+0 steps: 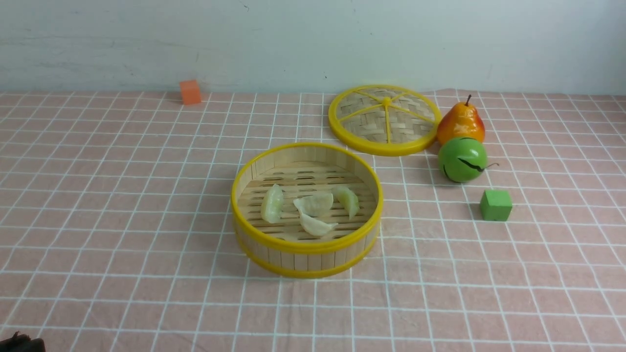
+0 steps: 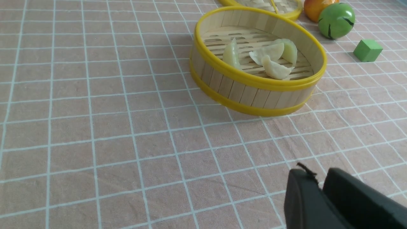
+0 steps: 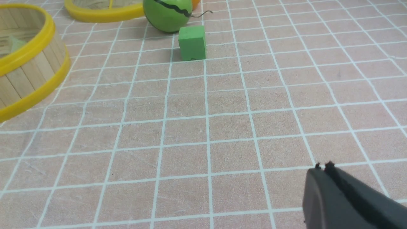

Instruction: Put the dumplings into the steamer on the table with the pink tablecloth.

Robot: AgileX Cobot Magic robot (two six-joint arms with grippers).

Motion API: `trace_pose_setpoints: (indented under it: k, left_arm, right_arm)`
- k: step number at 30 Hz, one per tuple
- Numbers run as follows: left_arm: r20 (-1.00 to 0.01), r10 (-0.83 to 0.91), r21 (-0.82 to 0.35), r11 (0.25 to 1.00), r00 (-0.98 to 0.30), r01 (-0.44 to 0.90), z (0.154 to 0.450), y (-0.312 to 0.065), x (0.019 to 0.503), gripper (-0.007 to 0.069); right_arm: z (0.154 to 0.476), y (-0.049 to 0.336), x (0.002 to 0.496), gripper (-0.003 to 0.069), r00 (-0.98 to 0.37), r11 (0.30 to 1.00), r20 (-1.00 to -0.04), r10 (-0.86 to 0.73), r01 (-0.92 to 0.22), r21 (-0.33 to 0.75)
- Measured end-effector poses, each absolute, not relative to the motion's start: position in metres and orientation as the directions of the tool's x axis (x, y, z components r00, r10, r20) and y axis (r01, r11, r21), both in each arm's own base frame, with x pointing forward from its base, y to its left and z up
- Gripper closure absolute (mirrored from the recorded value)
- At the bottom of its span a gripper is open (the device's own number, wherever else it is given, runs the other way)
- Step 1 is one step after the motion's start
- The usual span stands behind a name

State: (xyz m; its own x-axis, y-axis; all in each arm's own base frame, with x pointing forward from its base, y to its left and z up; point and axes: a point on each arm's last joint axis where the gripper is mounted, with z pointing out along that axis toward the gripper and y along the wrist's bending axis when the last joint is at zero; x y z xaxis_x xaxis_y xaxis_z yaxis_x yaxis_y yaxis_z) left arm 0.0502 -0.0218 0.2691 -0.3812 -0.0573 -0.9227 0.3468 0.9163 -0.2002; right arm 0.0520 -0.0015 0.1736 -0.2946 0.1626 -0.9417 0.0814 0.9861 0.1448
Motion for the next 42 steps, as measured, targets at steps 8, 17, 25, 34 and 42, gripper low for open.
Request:
trace_pose_setpoints:
  k: [8, 17, 25, 34, 42]
  left_arm:
    - [-0.921, -0.054, -0.199, 0.917, -0.387, 0.345, 0.267, -0.022, 0.05, 0.0533]
    - [-0.949, -0.171, -0.241, 0.936, -0.267, 0.257, 0.251, -0.017, 0.055, 0.0604]
    - [-0.959, -0.281, -0.282, 0.959, -0.035, 0.035, 0.218, -0.002, 0.053, 0.0639]
    - [-0.942, -0.301, -0.289, 0.952, -0.151, -0.1, 0.182, 0.003, 0.055, 0.0639]
    - [-0.915, -0.286, -0.266, 0.958, -0.283, -0.108, 0.17, 0.001, 0.053, 0.0639]
  right_arm:
    - [0.174, -0.001, 0.052, 0.0661, -0.295, 0.986, -0.942, 0.163, 0.081, 0.145]
    - [0.174, -0.002, 0.052, 0.0654, -0.295, 0.986, -0.942, 0.163, 0.082, 0.145]
    - [0.174, -0.001, 0.052, 0.0648, -0.294, 0.986, -0.942, 0.164, 0.082, 0.146]
    - [0.174, -0.001, 0.052, 0.064, -0.294, 0.986, -0.942, 0.164, 0.082, 0.146]
    - [0.174, -0.001, 0.052, 0.0638, -0.294, 0.986, -0.942, 0.164, 0.082, 0.146]
